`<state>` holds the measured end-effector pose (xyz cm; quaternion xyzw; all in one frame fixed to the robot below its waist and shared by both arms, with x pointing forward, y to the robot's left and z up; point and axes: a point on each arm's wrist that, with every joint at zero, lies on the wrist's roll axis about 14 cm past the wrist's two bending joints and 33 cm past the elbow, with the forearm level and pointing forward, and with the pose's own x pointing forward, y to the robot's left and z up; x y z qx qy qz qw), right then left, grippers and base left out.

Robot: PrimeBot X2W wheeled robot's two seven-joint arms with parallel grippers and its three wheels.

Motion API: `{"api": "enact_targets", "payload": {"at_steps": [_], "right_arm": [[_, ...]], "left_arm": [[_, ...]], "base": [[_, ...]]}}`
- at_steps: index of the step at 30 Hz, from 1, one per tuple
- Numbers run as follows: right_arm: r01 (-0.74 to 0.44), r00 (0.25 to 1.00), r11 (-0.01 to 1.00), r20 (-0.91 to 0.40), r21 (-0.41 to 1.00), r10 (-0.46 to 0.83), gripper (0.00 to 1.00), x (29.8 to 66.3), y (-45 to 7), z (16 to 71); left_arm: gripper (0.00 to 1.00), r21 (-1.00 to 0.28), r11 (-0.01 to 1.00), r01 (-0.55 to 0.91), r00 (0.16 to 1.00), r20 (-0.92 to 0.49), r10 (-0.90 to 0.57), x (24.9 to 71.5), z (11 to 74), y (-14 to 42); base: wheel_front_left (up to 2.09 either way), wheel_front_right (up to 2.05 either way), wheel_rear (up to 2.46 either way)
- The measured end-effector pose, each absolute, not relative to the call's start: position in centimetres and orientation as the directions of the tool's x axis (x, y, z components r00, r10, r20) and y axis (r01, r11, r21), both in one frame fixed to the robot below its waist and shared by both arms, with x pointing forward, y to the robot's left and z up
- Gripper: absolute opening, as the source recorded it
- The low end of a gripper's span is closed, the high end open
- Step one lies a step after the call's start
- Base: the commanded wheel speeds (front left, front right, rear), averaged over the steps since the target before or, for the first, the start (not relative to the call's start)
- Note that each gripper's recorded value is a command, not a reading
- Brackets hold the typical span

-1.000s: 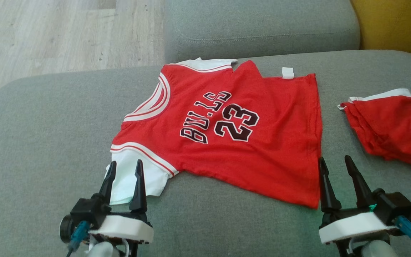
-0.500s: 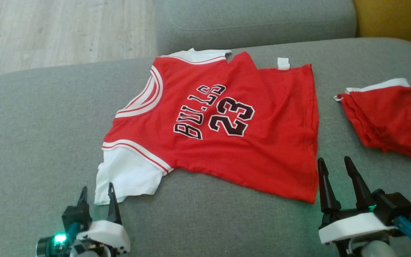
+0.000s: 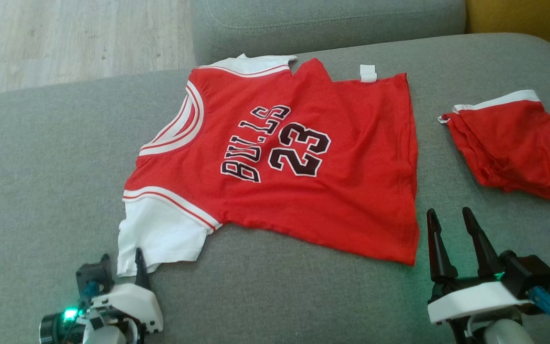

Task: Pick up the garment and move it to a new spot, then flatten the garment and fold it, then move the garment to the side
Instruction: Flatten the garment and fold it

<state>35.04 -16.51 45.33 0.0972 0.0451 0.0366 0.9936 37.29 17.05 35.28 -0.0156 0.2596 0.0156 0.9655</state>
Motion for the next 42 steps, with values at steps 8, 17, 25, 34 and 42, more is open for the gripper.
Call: {"api": "enact_targets", "payload": {"at_steps": [8,17,25,34,42], "right_arm": [[-0.033,0.992,0.982,-0.114,0.187,0.056,1.0,34.8,-17.4,44.4],[-0.004,0.943,0.981,-0.325,0.192,0.067,1.0,32.3,-17.3,39.2],[0.023,0.893,0.942,-0.43,0.333,0.13,1.0,31.4,-15.1,37.0],[0.059,0.871,0.894,-0.461,0.445,0.171,1.0,32.5,-13.7,36.3],[0.014,0.845,0.884,-0.478,0.467,0.239,1.0,33.0,-11.8,36.0]], "left_arm": [[0.0,-0.06,0.998,0.034,0.858,-0.51,-0.059,37.7,35.5,15.4],[0.0,-0.135,0.99,0.035,0.967,-0.244,-0.067,40.2,42.1,14.7],[0.0,-0.147,0.988,0.056,0.995,-0.075,-0.067,41.2,46.9,14.3],[0.0,-0.146,0.988,0.056,0.995,-0.071,-0.067,40.3,46.7,14.4],[0.0,-0.143,0.989,0.045,0.996,-0.069,-0.056,40.2,46.8,15.0]], "base": [[0.0,0.0,0.0],[0.0,0.0,0.0],[0.0,0.0,0.0],[0.0,0.0,0.0],[0.0,0.0,0.0]]}}
